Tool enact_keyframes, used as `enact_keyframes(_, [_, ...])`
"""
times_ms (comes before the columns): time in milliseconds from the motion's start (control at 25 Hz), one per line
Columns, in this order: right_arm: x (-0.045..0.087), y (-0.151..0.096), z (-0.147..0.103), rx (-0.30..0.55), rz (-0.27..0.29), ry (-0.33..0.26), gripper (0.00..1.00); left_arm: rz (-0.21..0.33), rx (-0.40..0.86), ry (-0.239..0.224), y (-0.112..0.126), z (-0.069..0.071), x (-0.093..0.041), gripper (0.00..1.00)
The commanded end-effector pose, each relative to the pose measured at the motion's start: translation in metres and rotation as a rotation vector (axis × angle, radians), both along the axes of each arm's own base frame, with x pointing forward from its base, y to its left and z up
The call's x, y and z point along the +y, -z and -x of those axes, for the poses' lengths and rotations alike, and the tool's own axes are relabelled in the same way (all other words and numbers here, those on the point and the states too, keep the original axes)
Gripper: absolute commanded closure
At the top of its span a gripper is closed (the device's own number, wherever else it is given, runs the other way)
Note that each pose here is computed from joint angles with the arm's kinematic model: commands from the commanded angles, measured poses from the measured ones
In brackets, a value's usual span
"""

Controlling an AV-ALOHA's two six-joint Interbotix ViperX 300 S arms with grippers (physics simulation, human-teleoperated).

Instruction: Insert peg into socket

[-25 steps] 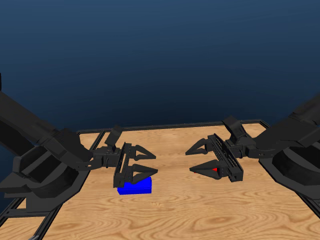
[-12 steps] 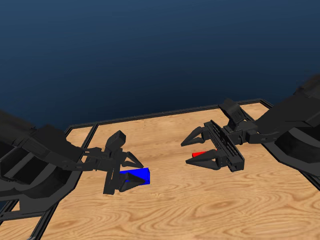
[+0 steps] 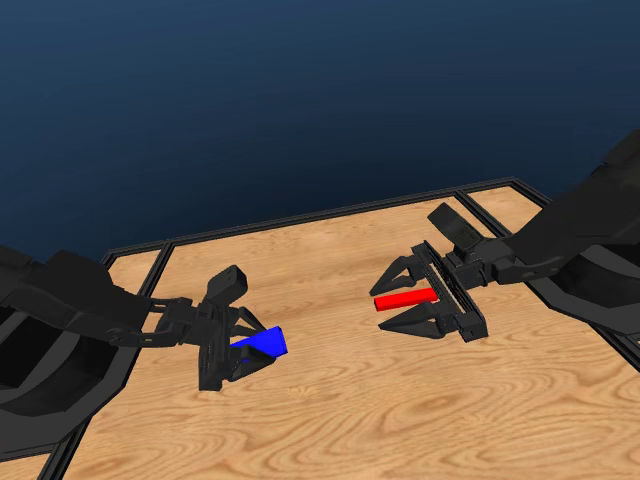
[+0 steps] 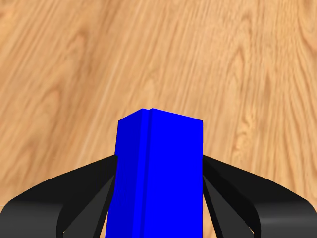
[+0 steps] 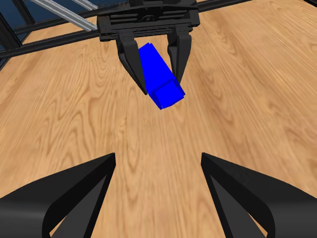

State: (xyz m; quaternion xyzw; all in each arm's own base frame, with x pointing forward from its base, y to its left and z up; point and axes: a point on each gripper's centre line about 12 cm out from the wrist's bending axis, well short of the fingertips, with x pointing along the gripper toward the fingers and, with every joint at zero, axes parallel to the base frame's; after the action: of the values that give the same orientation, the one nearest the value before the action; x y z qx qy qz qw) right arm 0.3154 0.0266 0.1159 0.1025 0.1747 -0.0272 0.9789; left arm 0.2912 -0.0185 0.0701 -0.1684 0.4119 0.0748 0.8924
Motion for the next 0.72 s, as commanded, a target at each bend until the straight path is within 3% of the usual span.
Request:
enact_keyframes(40, [-0.01, 0.016, 0.012, 0.078, -0.024, 0.041, 0.0, 0.033, 0.047, 0.025, 0.006, 0.003, -0.017, 1.0])
enact_keyframes(160, [-0.018, 0.019, 0.021, 0.098, -0.036, 0.073, 0.0, 0.041, 0.045, 0.026, 0.005, 0.002, -0.019, 1.0])
enact_keyframes(280, [-0.029, 0.031, 0.028, 0.18, -0.026, 0.108, 0.0, 0.048, 0.049, 0.029, 0.004, 0.003, -0.021, 1.0])
enact_keyframes(320, [-0.03, 0.032, 0.029, 0.196, -0.019, 0.105, 0.0, 0.048, 0.008, 0.049, -0.006, -0.005, -0.026, 1.0])
enact_keyframes(360, [-0.033, 0.032, 0.03, 0.206, -0.017, 0.112, 0.0, 0.047, 0.014, 0.055, -0.006, -0.003, -0.027, 1.0])
enact_keyframes(560, [-0.043, 0.039, 0.04, 0.302, 0.002, 0.129, 0.0, 0.054, -0.124, 0.121, -0.044, -0.021, -0.045, 1.0])
enact_keyframes(720, [-0.043, 0.054, 0.046, 0.365, -0.018, 0.135, 0.0, 0.039, -0.17, 0.182, -0.064, -0.022, -0.054, 1.0])
